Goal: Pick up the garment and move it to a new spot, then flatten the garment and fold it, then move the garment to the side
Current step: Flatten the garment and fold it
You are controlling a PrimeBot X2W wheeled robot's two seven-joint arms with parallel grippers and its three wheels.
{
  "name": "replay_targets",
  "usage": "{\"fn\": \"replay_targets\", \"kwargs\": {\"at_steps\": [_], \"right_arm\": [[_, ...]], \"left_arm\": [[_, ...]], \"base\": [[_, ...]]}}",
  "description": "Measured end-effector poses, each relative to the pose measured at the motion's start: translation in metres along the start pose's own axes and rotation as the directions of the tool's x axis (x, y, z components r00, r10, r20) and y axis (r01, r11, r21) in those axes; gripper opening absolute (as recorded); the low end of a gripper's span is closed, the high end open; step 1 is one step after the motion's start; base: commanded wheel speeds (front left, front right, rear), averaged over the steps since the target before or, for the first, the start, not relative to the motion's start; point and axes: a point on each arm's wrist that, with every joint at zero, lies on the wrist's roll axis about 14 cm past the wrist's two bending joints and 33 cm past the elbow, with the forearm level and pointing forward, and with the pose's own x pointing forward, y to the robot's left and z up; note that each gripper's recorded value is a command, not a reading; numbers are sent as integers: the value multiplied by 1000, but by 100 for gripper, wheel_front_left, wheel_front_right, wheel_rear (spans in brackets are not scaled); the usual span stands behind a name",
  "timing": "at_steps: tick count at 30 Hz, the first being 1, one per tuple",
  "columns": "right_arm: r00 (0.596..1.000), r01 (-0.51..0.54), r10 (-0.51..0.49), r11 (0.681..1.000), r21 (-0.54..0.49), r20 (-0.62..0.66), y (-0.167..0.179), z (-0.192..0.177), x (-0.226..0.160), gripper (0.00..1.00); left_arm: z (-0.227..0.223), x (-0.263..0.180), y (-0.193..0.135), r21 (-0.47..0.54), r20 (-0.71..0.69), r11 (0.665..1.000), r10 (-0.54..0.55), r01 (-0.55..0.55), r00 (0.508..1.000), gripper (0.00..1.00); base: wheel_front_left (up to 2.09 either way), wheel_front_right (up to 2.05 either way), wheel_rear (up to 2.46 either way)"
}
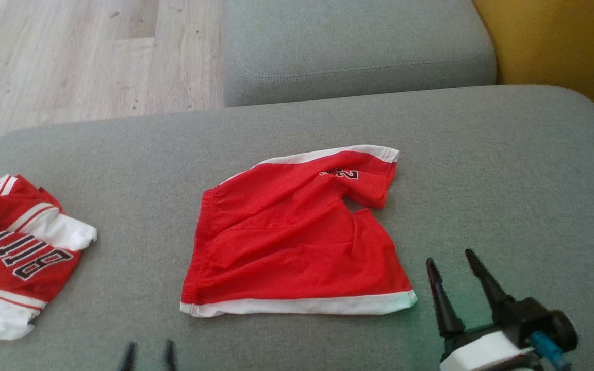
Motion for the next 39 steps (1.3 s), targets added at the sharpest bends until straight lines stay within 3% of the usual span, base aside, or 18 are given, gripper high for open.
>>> {"fn": "replay_targets", "kwargs": {"at_steps": [5, 9, 18, 22, 39], "right_arm": [[991, -45, 45, 999, 9, -127, 14, -34, -4, 100], [959, -62, 60, 998, -1, -277, 16, -62, -6, 100], [890, -102, 94, 995, 5, -446, 22, -92, 9, 100], [861, -137, 132, 990, 28, -492, 35, -104, 7, 100], [839, -141, 147, 989, 52, -525, 34, -107, 7, 100]], "left_arm": [[-30, 0, -16, 6, -114, 998, -67, 68, 991, 100], [-21, 23, -20, 24, -133, 994, -105, 109, 985, 100], [-32, 45, -17, 34, -236, 989, -133, 145, 962, 100], [-32, 51, -17, 20, -249, 989, -137, 147, 959, 100], [-41, 60, -28, 2, -306, 976, -207, 218, 929, 100]], "base": [[0, 0, 0], [0, 0, 0], [0, 0, 0], [0, 0, 0], [0, 0, 0]]}}
